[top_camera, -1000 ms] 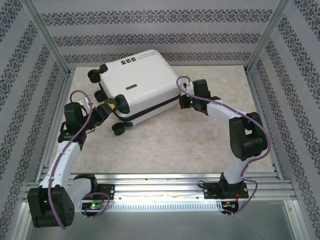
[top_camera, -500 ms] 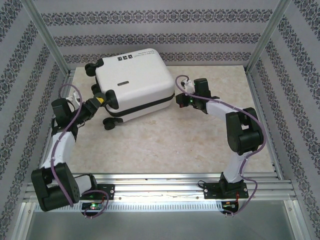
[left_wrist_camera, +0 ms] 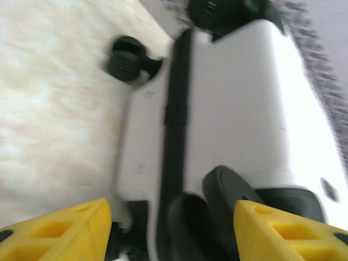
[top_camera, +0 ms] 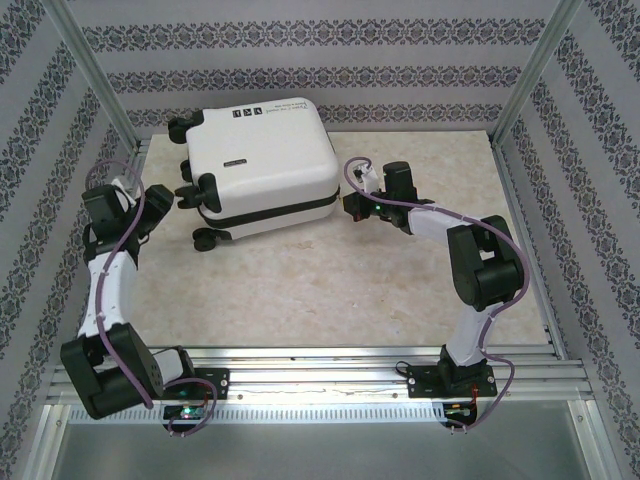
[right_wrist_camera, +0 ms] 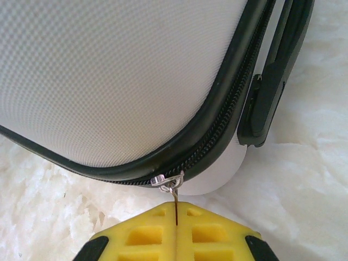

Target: Pack the luggage

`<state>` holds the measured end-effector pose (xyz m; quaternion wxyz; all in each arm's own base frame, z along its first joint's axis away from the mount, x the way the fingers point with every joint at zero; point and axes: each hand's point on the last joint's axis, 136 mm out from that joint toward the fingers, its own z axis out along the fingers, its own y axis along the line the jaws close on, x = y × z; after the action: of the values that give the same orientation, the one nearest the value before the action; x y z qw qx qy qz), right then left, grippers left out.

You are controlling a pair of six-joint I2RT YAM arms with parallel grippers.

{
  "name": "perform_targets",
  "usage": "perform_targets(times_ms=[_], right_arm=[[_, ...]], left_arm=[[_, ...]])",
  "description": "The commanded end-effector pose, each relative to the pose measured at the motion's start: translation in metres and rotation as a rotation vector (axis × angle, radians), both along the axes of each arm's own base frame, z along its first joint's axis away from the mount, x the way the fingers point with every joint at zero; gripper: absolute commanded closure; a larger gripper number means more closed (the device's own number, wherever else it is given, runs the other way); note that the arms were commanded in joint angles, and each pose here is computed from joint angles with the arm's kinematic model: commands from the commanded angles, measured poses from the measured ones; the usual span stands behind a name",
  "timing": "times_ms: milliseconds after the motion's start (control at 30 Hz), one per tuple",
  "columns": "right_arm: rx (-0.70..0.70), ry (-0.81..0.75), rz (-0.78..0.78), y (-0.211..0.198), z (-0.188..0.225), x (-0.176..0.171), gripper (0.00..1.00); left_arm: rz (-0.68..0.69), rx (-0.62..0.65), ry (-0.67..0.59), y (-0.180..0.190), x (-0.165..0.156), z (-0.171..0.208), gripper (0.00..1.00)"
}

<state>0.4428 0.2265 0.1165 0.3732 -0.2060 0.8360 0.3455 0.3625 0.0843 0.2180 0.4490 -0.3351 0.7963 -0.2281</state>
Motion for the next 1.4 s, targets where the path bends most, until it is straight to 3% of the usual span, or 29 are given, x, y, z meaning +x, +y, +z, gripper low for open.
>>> perform_targets(times_ms=[0, 100, 300, 433, 600, 900, 1367], right_arm=[[0.033, -0.033, 0.016, 0.006, 0.01, 0.001, 1.0], [0.041, -0.029, 0.014, 0.007, 0.011, 0.001, 1.0], [0.039, -0.017, -0.002, 0.007, 0.011, 0.001, 1.0], [0.041, -0.009, -0.002, 0.01, 0.012, 0.001, 1.0], [0.041, 0.0, 0.001, 0.015, 0.01, 0.0, 1.0], [0.033, 0.006, 0.002, 0.018, 0.007, 0.0, 1.0], [0.02, 0.006, 0.016, 0.025, 0.007, -0.011, 1.0]], left_arm=[[0.066, 0.169, 0.122, 0.006, -0.025, 0.013, 0.36], [-0.019, 0.283, 0.106, -0.025, -0.012, 0.046, 0.32], [-0.287, 0.539, 0.13, -0.121, 0.043, 0.087, 0.31], [-0.454, 0.66, 0.159, -0.186, 0.083, 0.092, 0.3], [-0.572, 0.701, 0.179, -0.249, 0.13, 0.082, 0.29], [-0.585, 0.719, 0.126, -0.306, 0.179, 0.069, 0.27], [-0.59, 0.798, 0.099, -0.366, 0.181, 0.034, 0.24]])
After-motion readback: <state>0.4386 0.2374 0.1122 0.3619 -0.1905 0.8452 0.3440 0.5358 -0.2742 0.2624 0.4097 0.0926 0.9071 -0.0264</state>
